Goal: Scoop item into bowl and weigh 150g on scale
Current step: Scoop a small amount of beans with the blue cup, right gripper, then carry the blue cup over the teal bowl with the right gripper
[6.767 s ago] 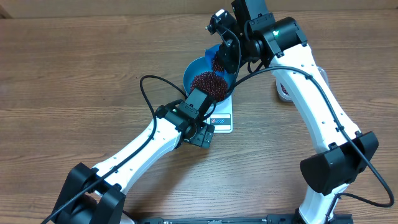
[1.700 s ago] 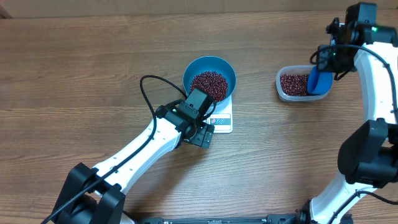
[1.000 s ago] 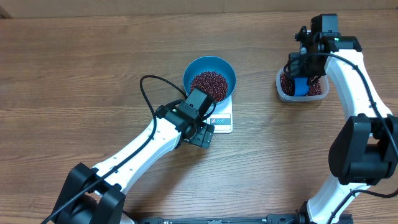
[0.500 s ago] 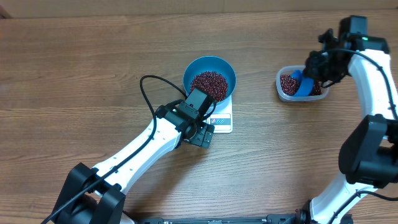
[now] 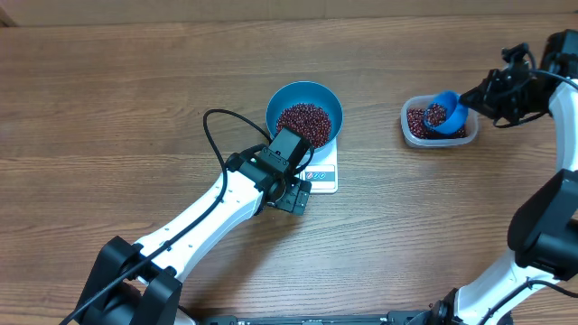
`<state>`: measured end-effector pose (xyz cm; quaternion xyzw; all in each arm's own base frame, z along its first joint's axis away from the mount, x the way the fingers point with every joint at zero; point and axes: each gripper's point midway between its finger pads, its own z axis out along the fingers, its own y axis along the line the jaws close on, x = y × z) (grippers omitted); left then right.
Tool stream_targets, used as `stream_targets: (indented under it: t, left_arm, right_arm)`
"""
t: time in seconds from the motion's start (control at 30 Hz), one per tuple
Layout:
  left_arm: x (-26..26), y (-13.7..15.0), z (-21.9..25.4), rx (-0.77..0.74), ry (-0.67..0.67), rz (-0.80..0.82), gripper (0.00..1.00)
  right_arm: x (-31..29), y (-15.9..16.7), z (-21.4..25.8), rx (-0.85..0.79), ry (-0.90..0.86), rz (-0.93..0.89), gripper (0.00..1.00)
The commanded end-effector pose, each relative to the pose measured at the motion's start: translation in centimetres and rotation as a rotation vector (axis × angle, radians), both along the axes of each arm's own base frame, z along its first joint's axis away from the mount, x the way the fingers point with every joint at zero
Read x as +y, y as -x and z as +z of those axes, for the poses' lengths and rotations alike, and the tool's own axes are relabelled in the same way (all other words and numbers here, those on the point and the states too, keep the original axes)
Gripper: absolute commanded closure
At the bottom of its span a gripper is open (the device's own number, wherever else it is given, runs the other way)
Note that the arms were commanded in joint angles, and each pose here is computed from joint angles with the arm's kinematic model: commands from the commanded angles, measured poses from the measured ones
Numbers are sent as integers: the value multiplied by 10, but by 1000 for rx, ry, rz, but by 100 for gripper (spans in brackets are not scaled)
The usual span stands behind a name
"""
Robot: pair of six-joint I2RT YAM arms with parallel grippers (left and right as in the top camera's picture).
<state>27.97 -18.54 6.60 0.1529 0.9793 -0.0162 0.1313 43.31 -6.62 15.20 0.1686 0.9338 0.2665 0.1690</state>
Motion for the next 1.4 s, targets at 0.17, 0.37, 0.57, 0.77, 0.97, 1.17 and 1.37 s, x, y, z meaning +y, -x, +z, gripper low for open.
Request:
stream_targets:
  t: [0.17,0.37,0.57,0.77,0.97,1.17,1.37]
  left_arm:
    - [7,-1,-3,-1,-21,-5,0]
    - [7,-1,-3,-1,-21,-5,0]
    - [7,-1,-3,-1,-21,-5,0]
    - [7,-1,-3,0,-21,-5,0]
    - [7,-1,-3,0,-21,-5,0]
    - [7,-1,-3,0,-21,-5,0]
    - [7,-1,-3,0,-21,-5,0]
  right_arm:
    - [9,-9,59,-116,-38,47,96]
    - [33,-16,108,-216,-84,108,96]
    - [89,-19,136,-301,-103,262,96]
    - [161,-9,136,-359,-81,501,96]
    - [225,4,132,-376,-36,659,96]
    - [253,-1,118,-398,170,706,96]
    - [273,-3,111,-458,383,785,96]
